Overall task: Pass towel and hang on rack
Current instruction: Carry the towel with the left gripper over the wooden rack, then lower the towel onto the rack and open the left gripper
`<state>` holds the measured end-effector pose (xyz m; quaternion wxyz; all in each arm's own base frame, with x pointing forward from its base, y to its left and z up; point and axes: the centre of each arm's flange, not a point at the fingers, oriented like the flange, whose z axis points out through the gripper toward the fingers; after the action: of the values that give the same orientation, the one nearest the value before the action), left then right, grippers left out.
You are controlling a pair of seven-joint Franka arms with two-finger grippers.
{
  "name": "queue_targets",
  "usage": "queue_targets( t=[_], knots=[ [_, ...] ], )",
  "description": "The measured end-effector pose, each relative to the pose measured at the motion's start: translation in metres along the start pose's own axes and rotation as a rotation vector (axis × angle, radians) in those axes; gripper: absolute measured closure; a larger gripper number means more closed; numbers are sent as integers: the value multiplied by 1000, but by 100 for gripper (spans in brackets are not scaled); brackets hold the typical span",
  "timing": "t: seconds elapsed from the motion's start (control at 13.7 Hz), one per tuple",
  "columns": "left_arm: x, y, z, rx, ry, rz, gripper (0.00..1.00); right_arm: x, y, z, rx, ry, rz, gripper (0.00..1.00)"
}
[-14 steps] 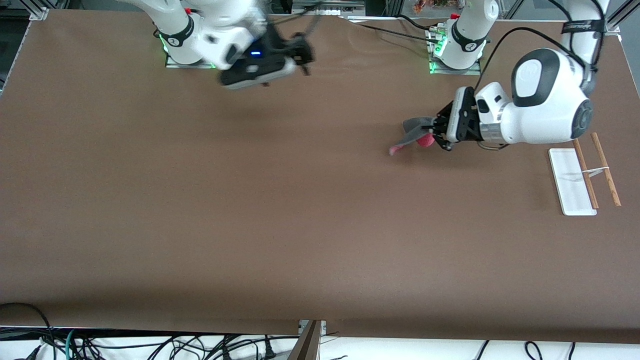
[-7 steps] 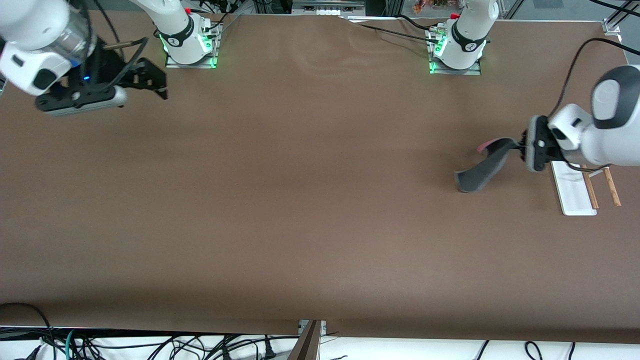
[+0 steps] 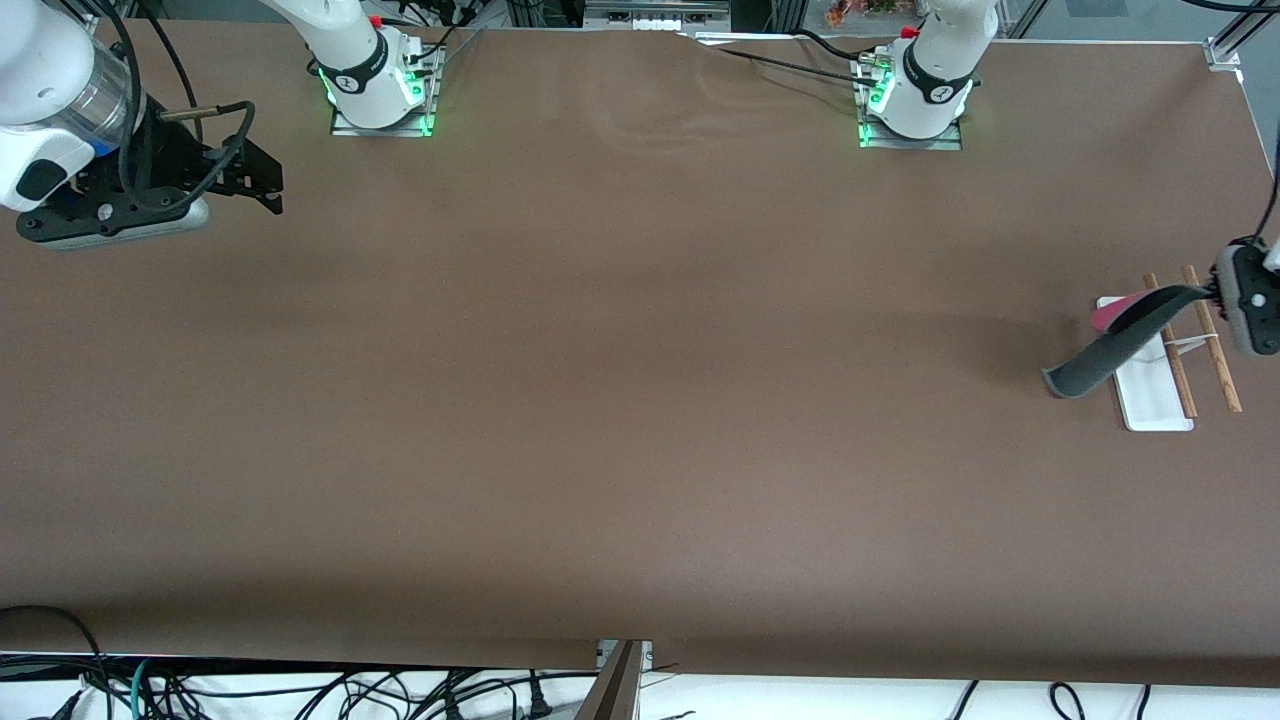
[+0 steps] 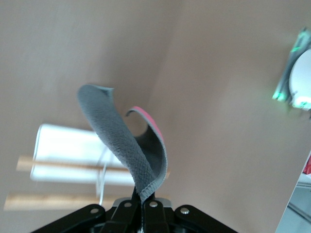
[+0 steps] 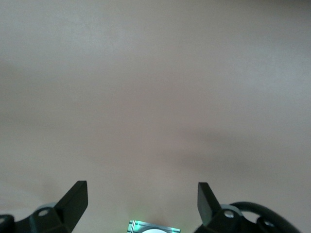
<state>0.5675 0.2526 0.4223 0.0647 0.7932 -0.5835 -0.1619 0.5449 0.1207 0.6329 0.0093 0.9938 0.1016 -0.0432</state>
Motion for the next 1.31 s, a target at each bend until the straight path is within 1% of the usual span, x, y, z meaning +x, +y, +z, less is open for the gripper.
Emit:
queue_targets(
  t=[0.07, 0.22, 0.44, 0.58, 0.73, 0.87, 1.09, 1.16, 1.31],
  knots=[
    [-21, -5, 4, 17, -6, -31, 98, 0, 1, 0, -1, -1, 1, 0],
    [-60, -11, 20, 38, 12, -91, 98, 0, 4, 3, -2, -6, 7, 0],
    [-124, -18, 57, 70, 46, -185, 98, 3, 12, 10, -3, -15, 23, 0],
    [-160, -20, 87, 73, 72, -238, 98, 4, 31, 13, -2, -20, 58, 0],
    [-178, -27, 113, 92, 88, -264, 98, 4, 40, 15, -1, -23, 74, 0],
    [-190, -35, 139, 104, 103, -286, 98, 5, 37, 16, -2, -26, 68, 0],
    [-191, -44, 170, 85, 131, -295, 95, 9, 31, 22, -3, -34, 58, 0],
    [-189, -46, 172, 87, 135, -295, 87, 10, 31, 24, -3, -37, 58, 0],
    [-189, -49, 167, 99, 137, -299, 66, 10, 31, 28, -3, -46, 57, 0]
  ],
)
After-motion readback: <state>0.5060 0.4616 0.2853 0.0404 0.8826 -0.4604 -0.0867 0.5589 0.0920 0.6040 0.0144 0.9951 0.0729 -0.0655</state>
